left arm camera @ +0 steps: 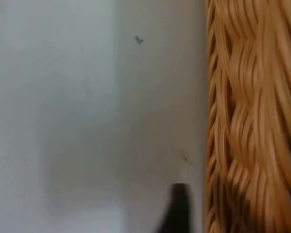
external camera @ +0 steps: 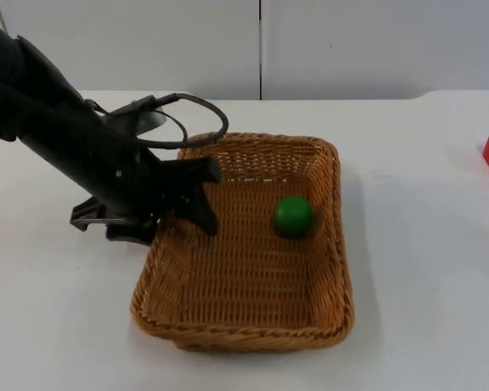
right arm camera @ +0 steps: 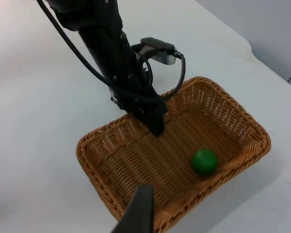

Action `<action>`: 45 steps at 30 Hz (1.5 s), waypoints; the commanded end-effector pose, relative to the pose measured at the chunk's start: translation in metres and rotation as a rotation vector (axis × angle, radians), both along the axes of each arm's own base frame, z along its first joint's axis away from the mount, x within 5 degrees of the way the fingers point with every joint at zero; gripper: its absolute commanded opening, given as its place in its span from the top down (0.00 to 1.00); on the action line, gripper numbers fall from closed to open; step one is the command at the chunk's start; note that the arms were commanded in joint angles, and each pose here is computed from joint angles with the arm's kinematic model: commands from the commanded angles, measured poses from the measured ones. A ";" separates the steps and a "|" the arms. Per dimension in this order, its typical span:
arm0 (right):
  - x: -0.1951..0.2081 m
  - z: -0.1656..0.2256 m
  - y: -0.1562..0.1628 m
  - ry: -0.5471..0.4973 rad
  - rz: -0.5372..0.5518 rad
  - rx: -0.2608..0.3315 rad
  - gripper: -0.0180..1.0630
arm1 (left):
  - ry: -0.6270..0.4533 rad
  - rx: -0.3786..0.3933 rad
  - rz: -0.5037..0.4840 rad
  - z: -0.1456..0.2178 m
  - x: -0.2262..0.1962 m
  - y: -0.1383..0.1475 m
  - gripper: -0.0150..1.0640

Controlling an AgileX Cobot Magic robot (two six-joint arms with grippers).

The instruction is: Pick up the basket with the left hand and place the object to the left of the red cylinder into the basket with the right hand.

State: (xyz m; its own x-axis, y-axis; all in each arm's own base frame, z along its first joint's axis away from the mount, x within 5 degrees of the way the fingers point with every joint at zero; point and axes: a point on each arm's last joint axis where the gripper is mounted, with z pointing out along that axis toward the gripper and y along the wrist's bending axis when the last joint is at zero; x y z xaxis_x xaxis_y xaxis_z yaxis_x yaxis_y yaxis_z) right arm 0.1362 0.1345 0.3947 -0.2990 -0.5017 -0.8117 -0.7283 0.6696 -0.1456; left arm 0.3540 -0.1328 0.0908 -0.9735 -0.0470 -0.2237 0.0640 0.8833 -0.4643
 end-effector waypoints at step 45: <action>-0.078 -0.024 -0.083 -0.106 -0.040 0.214 0.23 | -0.836 0.119 -0.110 0.246 -0.245 0.091 0.04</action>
State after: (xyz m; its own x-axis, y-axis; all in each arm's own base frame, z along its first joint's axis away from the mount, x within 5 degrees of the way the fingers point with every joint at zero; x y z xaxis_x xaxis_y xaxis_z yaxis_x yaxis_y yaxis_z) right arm 0.0629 0.0575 0.3803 -0.2092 -0.3142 -0.9260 -0.6959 0.7131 -0.0847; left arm 0.1240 -0.0420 0.3371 -0.5234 0.1262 -0.8427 0.4295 0.8932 -0.1330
